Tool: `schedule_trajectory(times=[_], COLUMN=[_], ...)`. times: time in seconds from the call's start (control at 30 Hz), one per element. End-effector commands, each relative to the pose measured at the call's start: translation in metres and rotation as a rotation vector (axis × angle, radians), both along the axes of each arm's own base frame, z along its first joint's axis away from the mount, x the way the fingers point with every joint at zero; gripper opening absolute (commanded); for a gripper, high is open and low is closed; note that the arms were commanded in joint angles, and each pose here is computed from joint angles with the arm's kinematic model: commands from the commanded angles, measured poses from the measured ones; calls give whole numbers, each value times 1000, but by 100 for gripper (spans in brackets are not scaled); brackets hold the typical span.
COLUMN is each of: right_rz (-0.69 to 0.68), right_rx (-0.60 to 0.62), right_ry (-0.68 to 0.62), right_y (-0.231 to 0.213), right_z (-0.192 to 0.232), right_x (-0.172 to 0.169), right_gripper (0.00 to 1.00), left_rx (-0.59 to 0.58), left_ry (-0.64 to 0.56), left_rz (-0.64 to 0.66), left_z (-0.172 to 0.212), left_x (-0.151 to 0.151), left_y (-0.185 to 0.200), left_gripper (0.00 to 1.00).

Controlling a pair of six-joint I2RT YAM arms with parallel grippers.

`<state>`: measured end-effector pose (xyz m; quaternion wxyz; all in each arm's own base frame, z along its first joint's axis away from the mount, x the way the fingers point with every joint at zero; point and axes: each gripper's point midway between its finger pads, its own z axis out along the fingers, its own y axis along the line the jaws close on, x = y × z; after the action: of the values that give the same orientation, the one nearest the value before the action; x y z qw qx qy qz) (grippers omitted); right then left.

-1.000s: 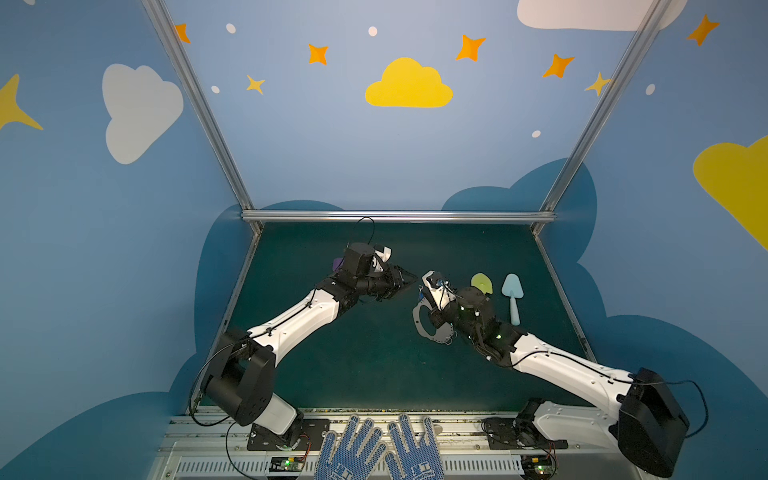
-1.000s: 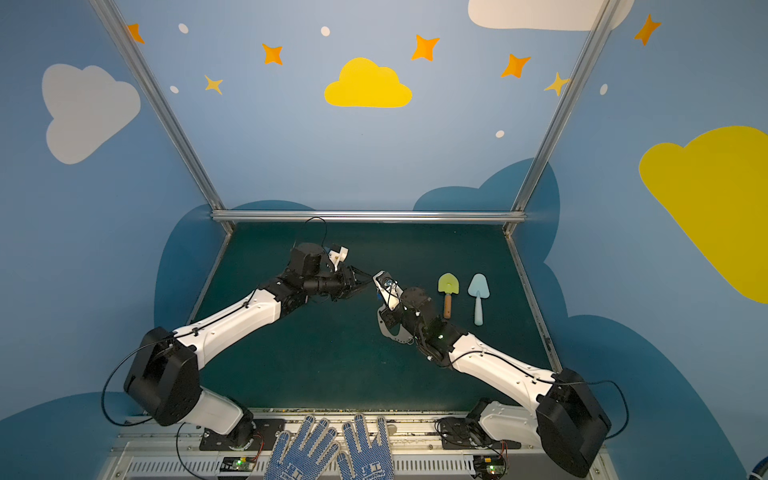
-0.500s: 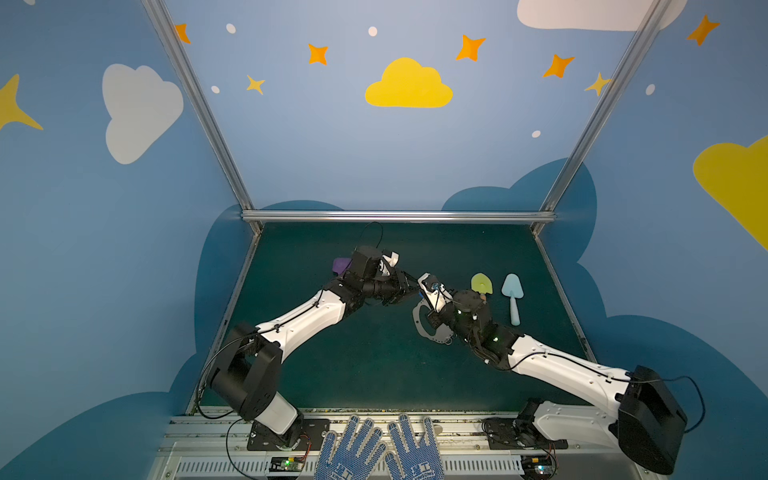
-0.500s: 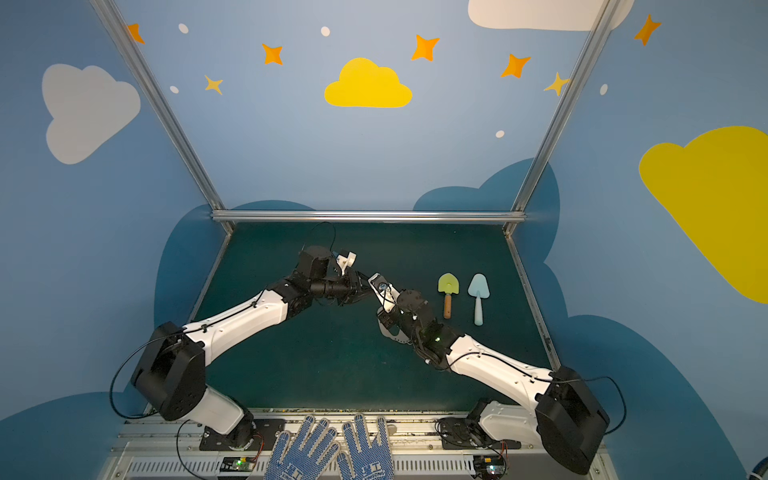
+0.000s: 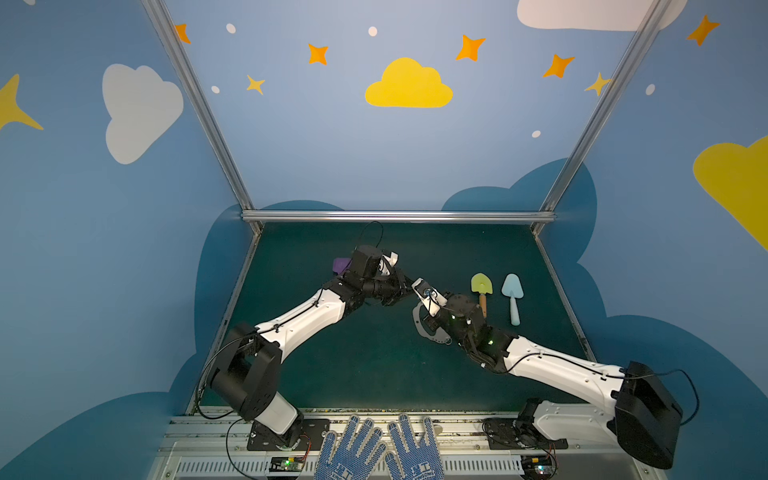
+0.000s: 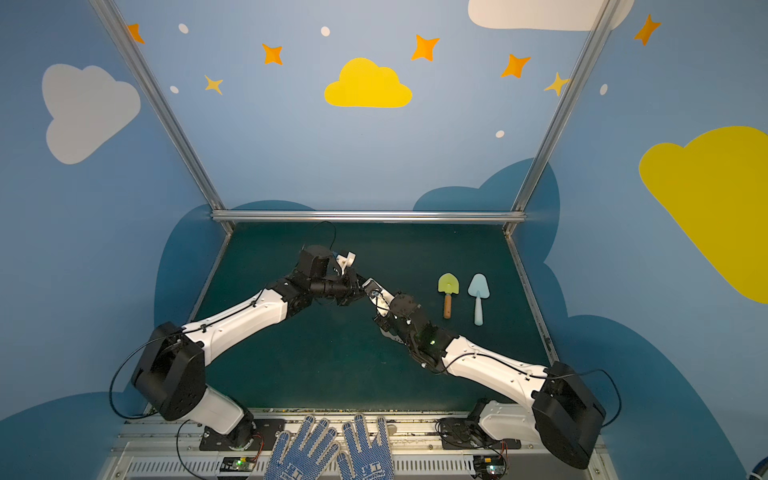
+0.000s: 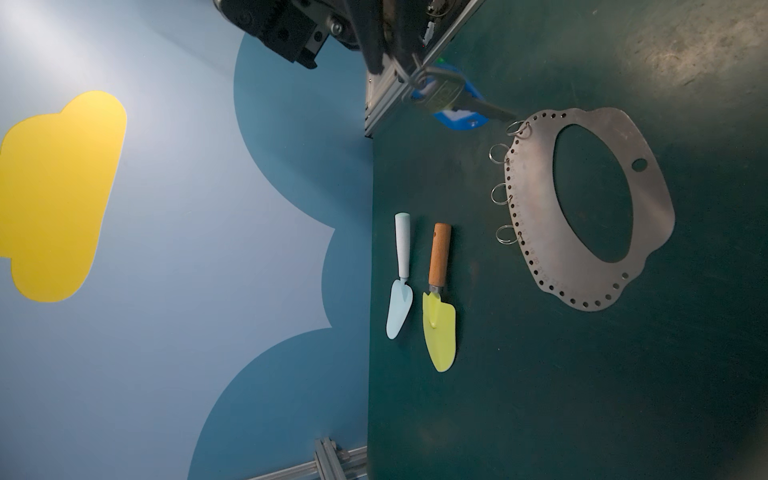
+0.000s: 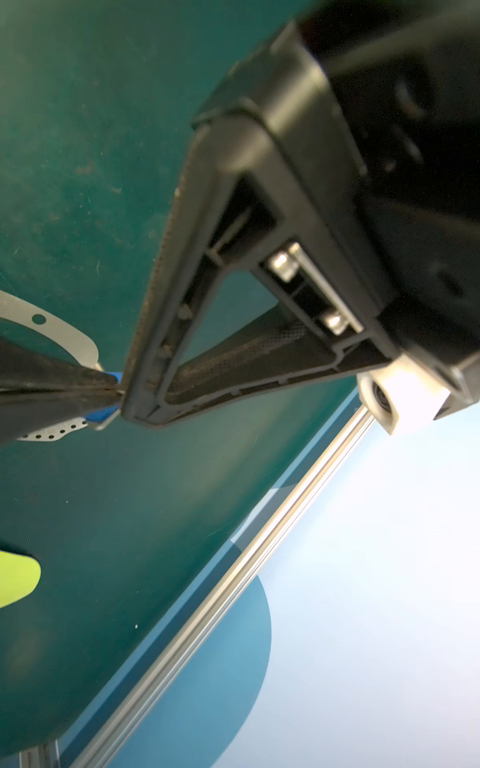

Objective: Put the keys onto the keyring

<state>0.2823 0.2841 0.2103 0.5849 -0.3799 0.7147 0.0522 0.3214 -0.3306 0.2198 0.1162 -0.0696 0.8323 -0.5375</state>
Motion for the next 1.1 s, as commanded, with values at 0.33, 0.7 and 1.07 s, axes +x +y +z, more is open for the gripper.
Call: schedule_trajectory(times=[0.33, 0.7, 1.07], right_rz=[-90, 155, 397], right_rx=[163, 661, 865], right_ry=[138, 733, 968], right_y=[-25, -25, -8], right_z=[13, 22, 25], right_x=[1, -5, 3], right_gripper=[27, 27, 27], left_rx=[-5, 77, 97], left_ry=[-61, 38, 78], left_rz=[-21, -115, -234], left_z=[14, -6, -4], left_x=[10, 16, 3], left_y=[11, 24, 19], left_gripper=[4, 4, 4])
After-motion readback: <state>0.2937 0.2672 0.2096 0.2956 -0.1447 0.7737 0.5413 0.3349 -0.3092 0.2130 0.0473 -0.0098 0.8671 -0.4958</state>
